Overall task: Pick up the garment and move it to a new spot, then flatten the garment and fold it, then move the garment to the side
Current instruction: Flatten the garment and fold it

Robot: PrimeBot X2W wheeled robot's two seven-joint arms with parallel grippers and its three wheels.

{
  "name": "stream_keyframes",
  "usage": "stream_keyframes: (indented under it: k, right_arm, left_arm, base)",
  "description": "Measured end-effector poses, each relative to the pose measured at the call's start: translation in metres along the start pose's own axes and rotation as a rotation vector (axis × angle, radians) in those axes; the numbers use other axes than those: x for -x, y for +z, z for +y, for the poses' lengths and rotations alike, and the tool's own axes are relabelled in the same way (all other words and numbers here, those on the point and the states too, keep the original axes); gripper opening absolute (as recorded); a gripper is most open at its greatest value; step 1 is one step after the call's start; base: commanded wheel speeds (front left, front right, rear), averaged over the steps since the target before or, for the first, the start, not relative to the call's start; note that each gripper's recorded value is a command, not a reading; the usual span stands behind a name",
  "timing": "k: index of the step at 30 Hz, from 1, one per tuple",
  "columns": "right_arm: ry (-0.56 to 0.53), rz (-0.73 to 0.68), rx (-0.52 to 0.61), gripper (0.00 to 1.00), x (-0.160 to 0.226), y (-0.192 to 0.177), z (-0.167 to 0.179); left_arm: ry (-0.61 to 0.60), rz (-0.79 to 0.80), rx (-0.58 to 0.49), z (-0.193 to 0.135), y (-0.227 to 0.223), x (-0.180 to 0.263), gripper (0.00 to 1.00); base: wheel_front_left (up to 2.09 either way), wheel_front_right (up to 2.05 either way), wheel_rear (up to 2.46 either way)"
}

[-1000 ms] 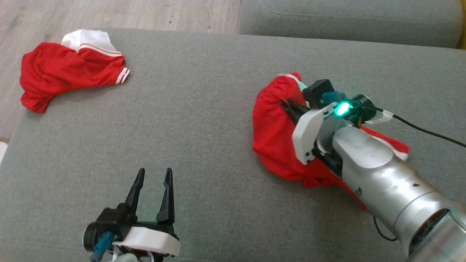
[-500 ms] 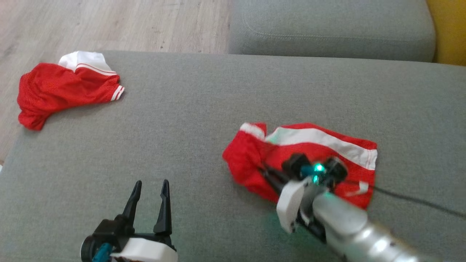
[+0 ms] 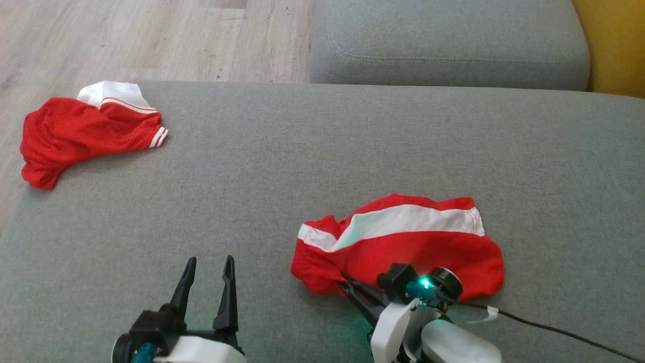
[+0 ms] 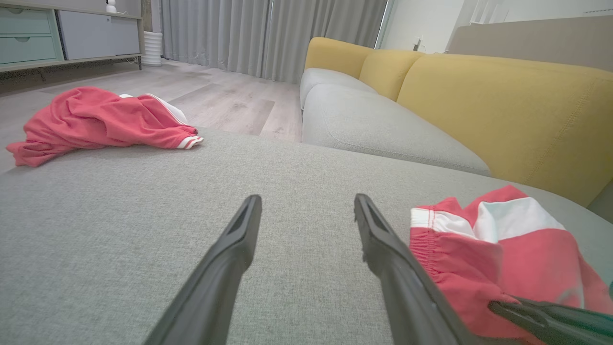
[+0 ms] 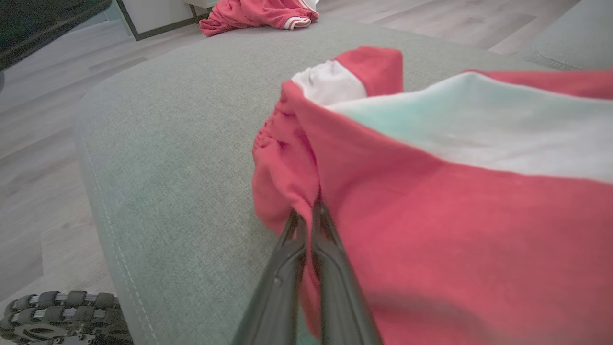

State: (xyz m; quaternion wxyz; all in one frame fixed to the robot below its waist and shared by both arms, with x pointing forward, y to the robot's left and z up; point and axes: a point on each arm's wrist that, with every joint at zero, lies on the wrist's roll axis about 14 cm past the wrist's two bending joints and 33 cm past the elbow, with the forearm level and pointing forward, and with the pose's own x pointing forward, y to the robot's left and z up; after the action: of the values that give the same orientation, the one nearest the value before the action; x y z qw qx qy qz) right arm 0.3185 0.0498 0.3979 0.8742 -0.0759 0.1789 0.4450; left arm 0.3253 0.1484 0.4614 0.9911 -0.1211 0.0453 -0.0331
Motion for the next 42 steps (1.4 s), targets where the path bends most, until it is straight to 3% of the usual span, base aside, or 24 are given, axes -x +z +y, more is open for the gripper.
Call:
stream_keyframes:
  k: [1, 2, 13, 22, 31, 42]
  right_arm:
    - [-0.003, -0.008, -0.004, 0.98, 0.0, 0.002, 0.0]
    - [-0.007, -0.019, -0.005, 1.0, 0.001, 0.004, 0.0]
    - [-0.157, -0.193, -0.067, 1.0, 0.018, 0.04, -0.034]
    - [-0.472, -0.377, -0.111, 1.0, 0.075, 0.072, -0.115]
    - [-0.705, -0.398, -0.15, 1.0, 0.136, 0.051, -0.153]
    - [-0.782, -0.356, -0.232, 1.0, 0.165, 0.023, -0.149]
  left_arm:
    - [-0.001, 0.0, 0.0, 0.0, 0.0, 0.0, 1.0]
    - [-0.003, 0.0, 0.0, -0.001, 0.0, 0.0, 1.0]
    - [-0.042, -0.008, -0.005, -0.012, 0.003, -0.006, 1.0]
    - [-0.074, -0.03, -0.015, -0.02, 0.012, -0.013, 1.0]
    - [-0.067, -0.049, -0.018, -0.019, 0.018, -0.017, 1.0]
    - [-0.064, -0.021, -0.009, -0.02, 0.007, -0.008, 1.0]
  base:
    - [0.0, 0.0, 0.0]
    - [0.0, 0.0, 0.0]
    - [0.0, 0.0, 0.0]
    - [0.0, 0.0, 0.0]
    - [0.0, 0.0, 0.0]
    - [0.0, 0.0, 0.0]
